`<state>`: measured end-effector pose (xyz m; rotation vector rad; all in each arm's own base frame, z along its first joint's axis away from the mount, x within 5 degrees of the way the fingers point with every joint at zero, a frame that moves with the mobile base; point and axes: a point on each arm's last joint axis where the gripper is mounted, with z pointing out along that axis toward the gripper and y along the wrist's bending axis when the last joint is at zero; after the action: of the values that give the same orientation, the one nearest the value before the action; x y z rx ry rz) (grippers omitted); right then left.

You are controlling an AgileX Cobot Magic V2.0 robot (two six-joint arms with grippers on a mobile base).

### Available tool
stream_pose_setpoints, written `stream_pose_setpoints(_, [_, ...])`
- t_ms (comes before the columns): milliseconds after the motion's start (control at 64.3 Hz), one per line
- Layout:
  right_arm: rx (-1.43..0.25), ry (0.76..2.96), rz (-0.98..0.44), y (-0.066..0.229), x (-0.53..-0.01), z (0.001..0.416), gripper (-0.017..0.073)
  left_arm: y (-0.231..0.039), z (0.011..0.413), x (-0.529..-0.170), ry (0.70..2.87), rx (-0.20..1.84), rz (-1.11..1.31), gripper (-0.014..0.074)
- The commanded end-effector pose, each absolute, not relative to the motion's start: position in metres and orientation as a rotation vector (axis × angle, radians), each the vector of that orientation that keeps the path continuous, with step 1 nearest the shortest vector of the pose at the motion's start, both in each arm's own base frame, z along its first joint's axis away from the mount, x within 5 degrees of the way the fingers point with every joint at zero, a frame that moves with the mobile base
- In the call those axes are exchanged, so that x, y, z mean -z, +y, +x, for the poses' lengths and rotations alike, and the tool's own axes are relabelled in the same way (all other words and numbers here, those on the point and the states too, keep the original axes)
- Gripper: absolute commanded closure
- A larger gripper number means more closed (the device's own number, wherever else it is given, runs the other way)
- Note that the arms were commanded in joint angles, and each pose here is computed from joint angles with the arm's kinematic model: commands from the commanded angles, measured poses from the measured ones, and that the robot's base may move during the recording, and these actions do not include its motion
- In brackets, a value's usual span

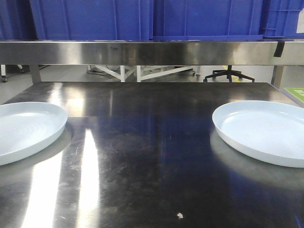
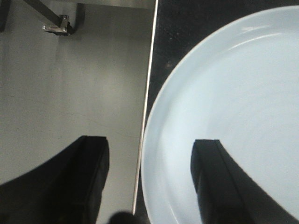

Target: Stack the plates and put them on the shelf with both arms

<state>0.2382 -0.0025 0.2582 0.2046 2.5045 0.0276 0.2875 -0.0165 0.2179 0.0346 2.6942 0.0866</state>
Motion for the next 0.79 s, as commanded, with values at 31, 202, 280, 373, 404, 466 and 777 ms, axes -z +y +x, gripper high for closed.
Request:
stream_pose_setpoints(31, [-0.030,2.400,0.188,-0.003,-0.276,0.244,0.0192,-0.017,0.296,-0.232,2.603,-0.069,0.020,0.0151])
stream_pose_setpoints(202, [-0.030,2.403,0.188,-0.003,-0.276,0.244,0.0192,-0.017,0.299,-0.224,2.627,-0.071,0.020,0.0151])
stream_pose_setpoints(280, [-0.029,2.406,0.188,-0.003,-0.276,0.244,0.0192,-0.018,0.300,-0.221,2.637,-0.069,0.010,0.0151])
stream_pose_setpoints(373, [-0.029,2.406,0.188,-0.003,-0.276,0.244,0.0192,-0.018,0.301,-0.218,2.645,-0.070,0.011,0.0152])
stream_pose_setpoints(404, [-0.029,2.406,0.188,-0.003,-0.276,0.244,0.0192,-0.018,0.301,-0.217,2.648,-0.070,0.011,0.0158])
stream_pose_setpoints(466, [-0.029,2.406,0.188,-0.003,-0.276,0.244,0.0192,-0.018,0.301,-0.217,2.650,-0.070,0.011,0.0204])
stream_pose_setpoints(777, [-0.029,2.406,0.188,-0.003,-0.276,0.244,0.0192,-0.021,0.301,-0.230,2.642,-0.065,0.012,0.0499])
